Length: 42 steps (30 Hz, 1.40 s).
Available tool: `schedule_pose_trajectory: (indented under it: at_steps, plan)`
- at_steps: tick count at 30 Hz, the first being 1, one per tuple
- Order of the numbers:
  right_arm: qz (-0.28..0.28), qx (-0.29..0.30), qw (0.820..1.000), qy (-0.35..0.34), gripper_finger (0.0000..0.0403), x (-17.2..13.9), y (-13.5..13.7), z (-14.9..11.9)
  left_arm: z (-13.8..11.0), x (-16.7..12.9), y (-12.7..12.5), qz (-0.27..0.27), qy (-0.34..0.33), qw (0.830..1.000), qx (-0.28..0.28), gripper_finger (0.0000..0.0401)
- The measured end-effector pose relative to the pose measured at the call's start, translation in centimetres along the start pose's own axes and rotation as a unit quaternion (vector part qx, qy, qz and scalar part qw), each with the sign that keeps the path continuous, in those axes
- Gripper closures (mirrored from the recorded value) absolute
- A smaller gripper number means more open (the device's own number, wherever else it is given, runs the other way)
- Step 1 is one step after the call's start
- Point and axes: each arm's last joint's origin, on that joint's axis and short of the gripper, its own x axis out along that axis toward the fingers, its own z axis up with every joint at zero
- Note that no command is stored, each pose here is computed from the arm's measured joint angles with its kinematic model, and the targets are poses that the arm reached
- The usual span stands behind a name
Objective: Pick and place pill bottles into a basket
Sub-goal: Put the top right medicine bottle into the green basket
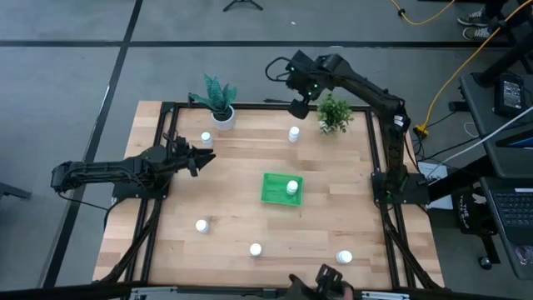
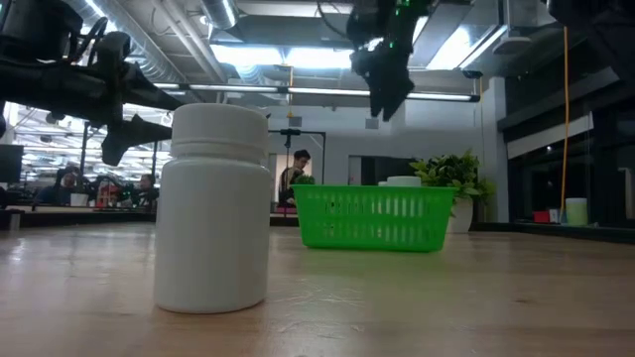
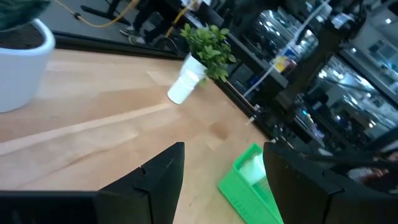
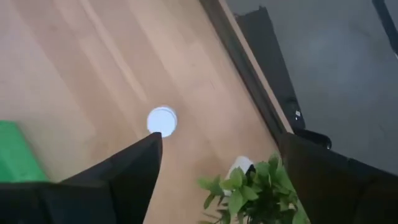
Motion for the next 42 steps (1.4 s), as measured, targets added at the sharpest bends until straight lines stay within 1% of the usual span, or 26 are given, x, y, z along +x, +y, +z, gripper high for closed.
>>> schedule_pose_trajectory:
  at_steps: [5, 9, 12, 15, 23, 31, 42]
  plan:
    - [0.007, -0.005, 1.0, 0.028, 0.0054, 3.3, 0.4, -0.6, 0.0, 0.0, 0.0, 0.007, -0.006, 1.0, -0.003, 0.0189]
    - [0.021, -0.007, 0.998, 0.058, 0.0048, 5.7, 1.2, -1.5, 0.1, 0.0, 0.1, 0.02, -0.018, 1.0, -0.002, 0.0189]
    - [0.03, -0.008, 0.996, 0.079, 0.0048, 6.9, 1.8, -2.1, 0.1, 0.0, 0.2, 0.028, -0.026, 0.999, -0.002, 0.0189]
    - [0.05, -0.009, 0.995, 0.082, 0.0047, 7.7, 2.5, -2.4, 0.2, 0.0, 0.2, 0.031, -0.029, 0.999, -0.001, 0.0189]
    - [0.055, -0.018, 0.996, 0.062, 0.0047, 8.4, 4.0, -2.2, 0.2, 0.0, 0.2, 0.032, -0.029, 0.999, -0.003, 0.0189]
    - [0.052, -0.002, 0.997, 0.05, 0.0047, 8.5, 4.0, -1.9, 0.1, 0.0, 0.2, 0.028, -0.026, 0.999, -0.015, 0.0189]
    - [0.052, -0.003, 0.997, 0.056, 0.0047, 10.2, 4.2, -1.7, 0.2, 0.0, 0.1, 0.022, -0.027, 0.999, -0.022, 0.0189]
